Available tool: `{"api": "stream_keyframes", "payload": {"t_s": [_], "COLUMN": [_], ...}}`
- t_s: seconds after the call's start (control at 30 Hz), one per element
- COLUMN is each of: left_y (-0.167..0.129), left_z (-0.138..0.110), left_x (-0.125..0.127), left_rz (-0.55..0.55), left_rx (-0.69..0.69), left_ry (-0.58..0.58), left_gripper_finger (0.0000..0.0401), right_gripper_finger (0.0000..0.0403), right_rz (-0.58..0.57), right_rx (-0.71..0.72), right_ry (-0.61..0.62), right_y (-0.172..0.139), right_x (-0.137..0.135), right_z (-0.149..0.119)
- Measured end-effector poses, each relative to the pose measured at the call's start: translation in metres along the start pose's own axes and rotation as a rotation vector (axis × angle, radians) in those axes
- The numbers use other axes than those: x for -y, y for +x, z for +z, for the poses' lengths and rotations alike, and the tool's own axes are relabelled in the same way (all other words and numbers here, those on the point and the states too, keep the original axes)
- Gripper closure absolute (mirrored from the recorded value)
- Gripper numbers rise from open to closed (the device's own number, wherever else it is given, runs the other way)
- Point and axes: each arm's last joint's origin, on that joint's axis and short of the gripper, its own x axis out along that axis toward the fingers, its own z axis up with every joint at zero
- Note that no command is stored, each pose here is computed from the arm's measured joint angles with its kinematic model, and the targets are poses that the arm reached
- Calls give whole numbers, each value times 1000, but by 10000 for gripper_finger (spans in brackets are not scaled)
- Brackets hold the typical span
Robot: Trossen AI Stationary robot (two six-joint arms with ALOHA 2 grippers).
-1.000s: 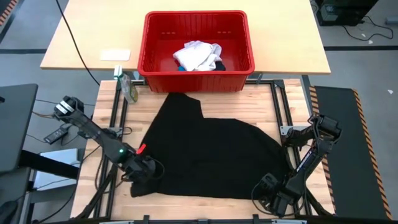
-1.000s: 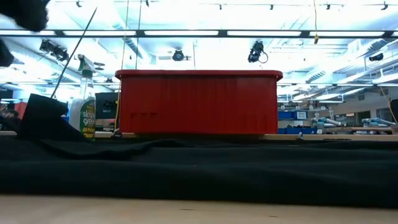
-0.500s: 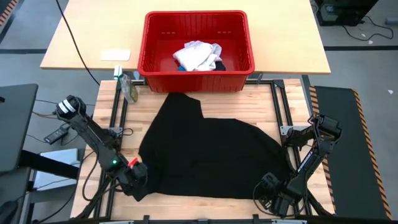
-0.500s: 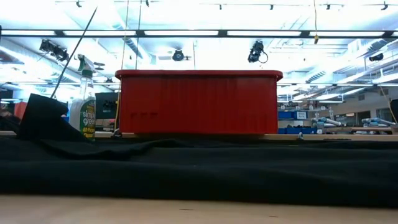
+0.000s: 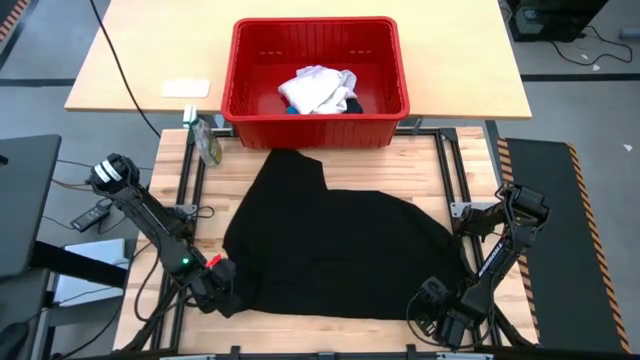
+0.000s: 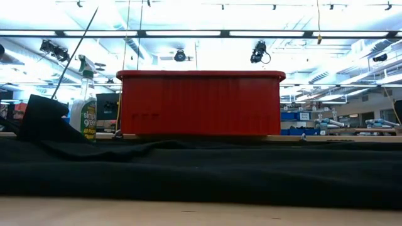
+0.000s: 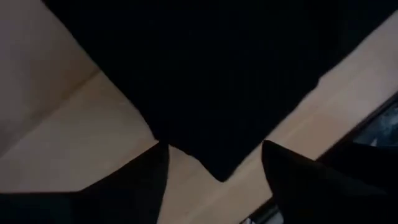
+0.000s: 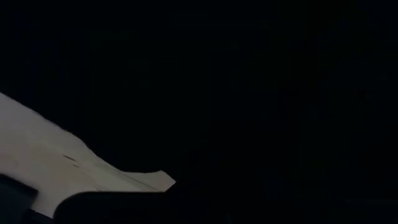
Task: Fold laundry
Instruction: Fold the black shirt on the table
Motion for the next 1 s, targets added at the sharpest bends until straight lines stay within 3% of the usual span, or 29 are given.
{"api": "stream_keyframes", "payload": {"t_s": [0.23, 0.33, 0.53, 0.73, 1.0], "left_y": [5, 11, 12, -18, -35], "left_z": [-2, -4, -3, -3, -7], "left_x": [5, 7, -4, -11, -6], "left_rz": [-39, -45, 96, 241, 179], "left_rx": [-8, -16, -119, -104, -150], "left_ry": [57, 86, 73, 64, 160], "left_gripper_finger": [282, 319, 387, 395, 385], "right_gripper_finger": [387, 387, 387, 391, 395], "right_rz": [1, -2, -4, -14, -9], "right_rx": [4, 6, 16, -7, -35], "right_ry": [3, 9, 23, -42, -93], "right_y": [0, 0, 0, 0, 1], "right_x": [0, 0, 1, 3, 7], "right_z": [0, 0, 1, -4, -15]}}
